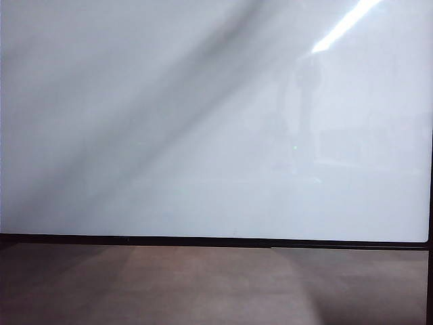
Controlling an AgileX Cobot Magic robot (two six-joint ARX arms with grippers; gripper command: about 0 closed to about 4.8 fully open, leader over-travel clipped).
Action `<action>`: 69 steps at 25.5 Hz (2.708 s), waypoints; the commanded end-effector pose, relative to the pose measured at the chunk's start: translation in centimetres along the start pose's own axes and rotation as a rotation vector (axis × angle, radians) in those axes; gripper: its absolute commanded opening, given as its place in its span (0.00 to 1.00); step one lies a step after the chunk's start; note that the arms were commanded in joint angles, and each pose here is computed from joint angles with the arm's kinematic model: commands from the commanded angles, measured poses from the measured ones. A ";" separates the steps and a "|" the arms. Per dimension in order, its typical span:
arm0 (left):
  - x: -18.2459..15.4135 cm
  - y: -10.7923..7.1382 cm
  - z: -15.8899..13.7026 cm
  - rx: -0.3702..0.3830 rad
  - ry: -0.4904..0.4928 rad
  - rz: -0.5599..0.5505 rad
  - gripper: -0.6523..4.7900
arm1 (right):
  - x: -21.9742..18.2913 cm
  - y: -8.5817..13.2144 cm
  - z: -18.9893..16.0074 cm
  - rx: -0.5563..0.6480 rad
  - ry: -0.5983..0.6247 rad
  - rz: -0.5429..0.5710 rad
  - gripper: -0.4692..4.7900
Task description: Reach to the right to find the marker pen, pick it up, and write the number 17 on the whiteboard.
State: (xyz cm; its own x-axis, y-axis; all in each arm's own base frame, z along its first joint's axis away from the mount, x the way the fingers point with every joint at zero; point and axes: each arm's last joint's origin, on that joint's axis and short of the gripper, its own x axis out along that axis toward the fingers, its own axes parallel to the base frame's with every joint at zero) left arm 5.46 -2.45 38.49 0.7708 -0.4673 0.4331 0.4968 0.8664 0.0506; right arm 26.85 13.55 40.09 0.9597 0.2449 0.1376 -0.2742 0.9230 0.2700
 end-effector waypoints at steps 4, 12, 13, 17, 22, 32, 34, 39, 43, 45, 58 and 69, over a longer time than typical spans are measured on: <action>-1.7 0.6 -2.7 0.056 0.030 0.127 0.11 | -5.4 0.1 0.8 -0.010 -0.057 0.009 0.08; -4.0 1.0 -8.5 0.074 0.104 0.218 0.11 | -11.2 -1.7 0.7 -0.047 -0.015 0.003 0.08; -4.3 1.1 -9.3 0.074 0.115 0.221 0.11 | -12.0 -1.9 0.6 -0.048 -0.012 0.002 0.08; -5.3 1.5 -13.1 0.069 0.169 0.278 0.11 | -14.6 -2.9 0.1 -0.078 -0.011 -0.018 0.08; -5.8 2.3 -16.1 0.059 0.246 0.337 0.11 | -17.1 -4.2 -1.4 -0.095 0.006 -0.058 0.08; -6.8 2.7 -20.3 0.026 0.360 0.383 0.11 | -20.6 -6.3 -4.1 -0.094 -0.012 -0.166 0.08; -7.0 2.8 -20.7 0.015 0.403 0.400 0.11 | -21.1 -6.5 -4.5 -0.092 -0.021 -0.169 0.08; -6.9 2.9 -20.3 0.035 0.363 0.433 0.11 | -22.3 -7.0 -4.8 -0.090 -0.026 -0.168 0.08; -6.9 2.9 -20.3 0.034 0.366 0.433 0.11 | -22.9 -7.1 -4.7 -0.101 -0.032 -0.166 0.08; -6.9 2.9 -20.3 0.034 0.367 0.434 0.11 | -23.1 -7.2 -4.6 -0.107 -0.040 -0.165 0.08; -6.9 2.9 -20.4 0.034 0.368 0.432 0.11 | -23.9 -7.3 -4.4 -0.098 -0.067 -0.158 0.08; -6.9 2.9 -20.4 0.034 0.368 0.432 0.11 | -23.9 -7.5 -5.0 -0.121 -0.008 -0.165 0.08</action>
State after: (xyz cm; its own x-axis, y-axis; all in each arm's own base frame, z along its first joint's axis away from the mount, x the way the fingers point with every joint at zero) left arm 9.71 -0.31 17.21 0.9930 -0.0967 0.0685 0.0991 0.9946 -0.0322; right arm 6.32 2.32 29.87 0.9912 0.0867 0.0996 -0.1027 0.9803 0.1689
